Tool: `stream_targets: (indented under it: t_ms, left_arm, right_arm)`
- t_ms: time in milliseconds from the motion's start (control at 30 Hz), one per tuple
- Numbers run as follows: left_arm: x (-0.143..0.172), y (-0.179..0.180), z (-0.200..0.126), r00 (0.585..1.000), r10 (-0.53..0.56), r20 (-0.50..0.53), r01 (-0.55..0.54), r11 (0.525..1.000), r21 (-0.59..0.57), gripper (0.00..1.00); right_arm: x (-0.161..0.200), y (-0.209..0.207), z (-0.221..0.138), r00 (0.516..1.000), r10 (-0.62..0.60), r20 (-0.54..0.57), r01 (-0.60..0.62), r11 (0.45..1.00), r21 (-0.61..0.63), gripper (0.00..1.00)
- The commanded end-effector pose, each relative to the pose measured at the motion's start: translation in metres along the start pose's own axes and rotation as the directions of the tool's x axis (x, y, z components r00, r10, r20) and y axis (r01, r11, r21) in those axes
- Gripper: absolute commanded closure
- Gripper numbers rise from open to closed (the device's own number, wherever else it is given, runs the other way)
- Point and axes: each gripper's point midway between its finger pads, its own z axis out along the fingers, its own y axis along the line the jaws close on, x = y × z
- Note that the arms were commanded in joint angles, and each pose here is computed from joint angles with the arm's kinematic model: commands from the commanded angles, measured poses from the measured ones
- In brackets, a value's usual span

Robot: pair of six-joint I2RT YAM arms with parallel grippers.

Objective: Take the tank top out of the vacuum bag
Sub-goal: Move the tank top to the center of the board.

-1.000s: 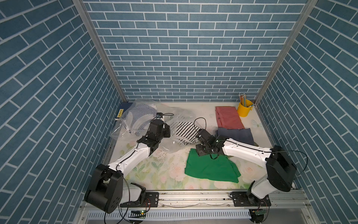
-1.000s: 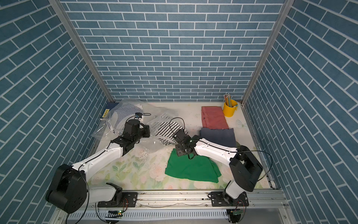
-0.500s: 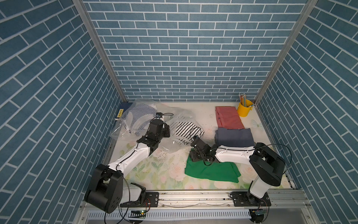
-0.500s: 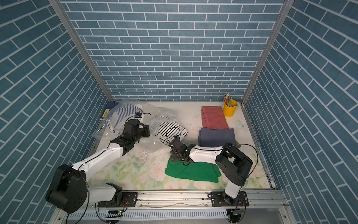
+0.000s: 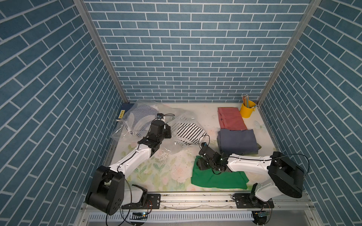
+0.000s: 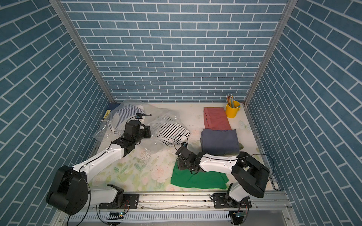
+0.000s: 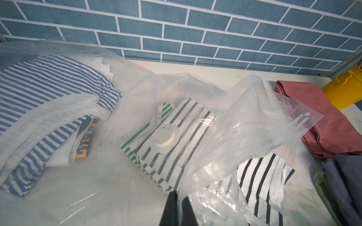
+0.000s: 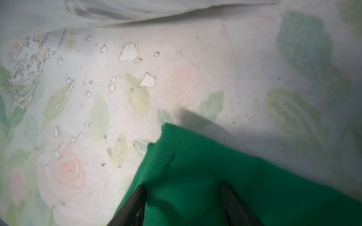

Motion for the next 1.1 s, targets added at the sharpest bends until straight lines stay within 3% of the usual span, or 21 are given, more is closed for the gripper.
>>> stream_targets:
  t_ms: [0, 267, 533, 667, 800, 900, 1067]
  left_arm:
    - [-0.019, 0.006, -0.004, 0.999, -0.012, 0.051, 0.013, 1.000, -0.017, 1.00]
    - [-0.019, 0.007, -0.003, 0.999, -0.018, 0.048, 0.018, 1.000, -0.014, 1.00]
    - [-0.018, 0.008, -0.002, 0.999, -0.019, 0.046, 0.020, 1.000, -0.014, 1.00]
    - [-0.018, 0.009, -0.002, 0.999, -0.021, 0.046, 0.021, 1.000, -0.019, 1.00]
    - [-0.018, 0.011, -0.002, 0.999, -0.019, 0.047, 0.021, 0.999, -0.027, 1.00]
    - [-0.019, 0.011, -0.003, 0.999, -0.019, 0.050, 0.020, 0.999, -0.030, 1.00]
    - [-0.019, 0.014, -0.003, 0.998, -0.019, 0.052, 0.021, 0.999, -0.040, 1.00]
  right_arm:
    - [0.013, -0.018, -0.013, 0.997, 0.075, -0.020, -0.074, 0.995, 0.061, 0.41]
    - [0.042, -0.034, -0.004, 0.984, 0.156, -0.086, -0.149, 0.985, 0.081, 0.49]
    - [0.075, -0.091, -0.011, 0.964, 0.194, -0.180, -0.145, 0.956, 0.256, 0.50]
    - [0.056, -0.109, -0.031, 0.975, 0.197, -0.105, -0.158, 0.940, 0.301, 0.50]
    - [0.018, -0.088, -0.049, 0.977, 0.208, 0.045, -0.213, 0.960, 0.184, 0.50]
    - [0.015, -0.086, -0.057, 0.943, 0.318, 0.103, -0.329, 0.935, 0.129, 0.43]
    - [0.042, -0.118, -0.076, 0.820, 0.550, 0.158, -0.571, 0.799, 0.188, 0.25]
